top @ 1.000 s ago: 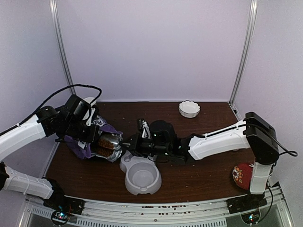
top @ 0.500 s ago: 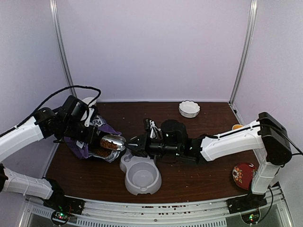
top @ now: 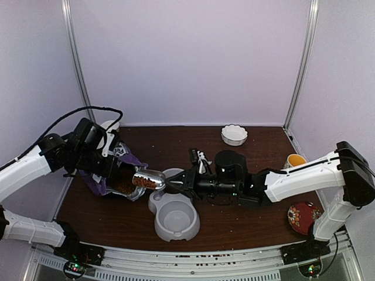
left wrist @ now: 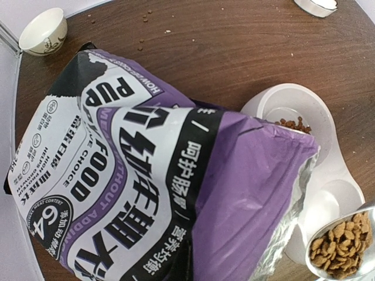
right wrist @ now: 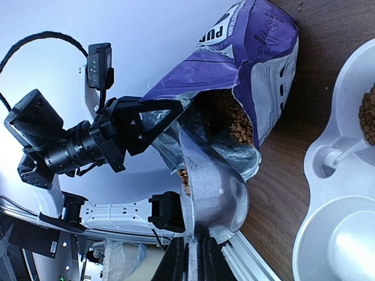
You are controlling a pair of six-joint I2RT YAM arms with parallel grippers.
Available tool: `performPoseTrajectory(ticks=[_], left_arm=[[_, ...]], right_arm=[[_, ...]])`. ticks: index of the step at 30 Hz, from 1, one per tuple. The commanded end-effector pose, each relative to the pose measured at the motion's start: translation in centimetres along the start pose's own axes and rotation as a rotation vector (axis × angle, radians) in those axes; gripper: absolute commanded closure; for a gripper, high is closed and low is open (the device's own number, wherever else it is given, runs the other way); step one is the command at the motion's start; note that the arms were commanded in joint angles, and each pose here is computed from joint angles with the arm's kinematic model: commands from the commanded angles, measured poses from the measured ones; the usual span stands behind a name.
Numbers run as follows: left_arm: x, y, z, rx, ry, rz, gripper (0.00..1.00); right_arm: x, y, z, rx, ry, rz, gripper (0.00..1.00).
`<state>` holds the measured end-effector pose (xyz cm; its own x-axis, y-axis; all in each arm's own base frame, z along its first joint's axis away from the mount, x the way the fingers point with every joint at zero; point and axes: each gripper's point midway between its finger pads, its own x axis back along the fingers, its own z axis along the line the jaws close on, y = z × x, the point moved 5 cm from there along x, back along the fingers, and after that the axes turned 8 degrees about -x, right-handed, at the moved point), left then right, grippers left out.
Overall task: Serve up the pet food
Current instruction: Place the pet food in the pet food bowl.
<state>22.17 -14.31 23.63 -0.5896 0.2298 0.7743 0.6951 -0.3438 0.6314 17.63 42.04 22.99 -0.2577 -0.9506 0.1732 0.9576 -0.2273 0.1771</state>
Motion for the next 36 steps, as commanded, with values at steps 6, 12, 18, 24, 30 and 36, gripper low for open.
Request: performPoseTrajectory(ticks=[6, 12, 18, 24, 30, 36], left_arm=[[1.7, 1.9, 2.1, -0.014, 0.105, -0.099, 1.00], [1.8, 2.1, 2.3, -0.019, 0.114, -0.102, 1.00], [2.5, 2.3, 2.5, -0.040, 0.124, -0.113, 1.00], [2.2, 1.7, 2.4, -0.037, 0.118, -0.117, 1.00], [2.2, 1.7, 2.5, -0.032, 0.119, -0.120, 1.00], [2.2, 1.8, 2.5, -0.030, 0.127, -0.123, 1.00]], right_arm=[[3.1, -0.3, 1.0, 0.021, 0.020, 0.000, 1.00], [4.5, -0.5, 0.3, 0.035, -0.019, -0.001, 1.00], [5.9, -0.7, -0.7, 0.039, -0.058, -0.004, 1.00], [7.7, -0.9, -1.9, 0.044, -0.103, -0.020, 1.00], [9.1, -1.2, -3.0, 0.045, -0.139, -0.030, 1.00], [10.1, -1.3, -3.7, 0.051, -0.165, -0.038, 1.00]])
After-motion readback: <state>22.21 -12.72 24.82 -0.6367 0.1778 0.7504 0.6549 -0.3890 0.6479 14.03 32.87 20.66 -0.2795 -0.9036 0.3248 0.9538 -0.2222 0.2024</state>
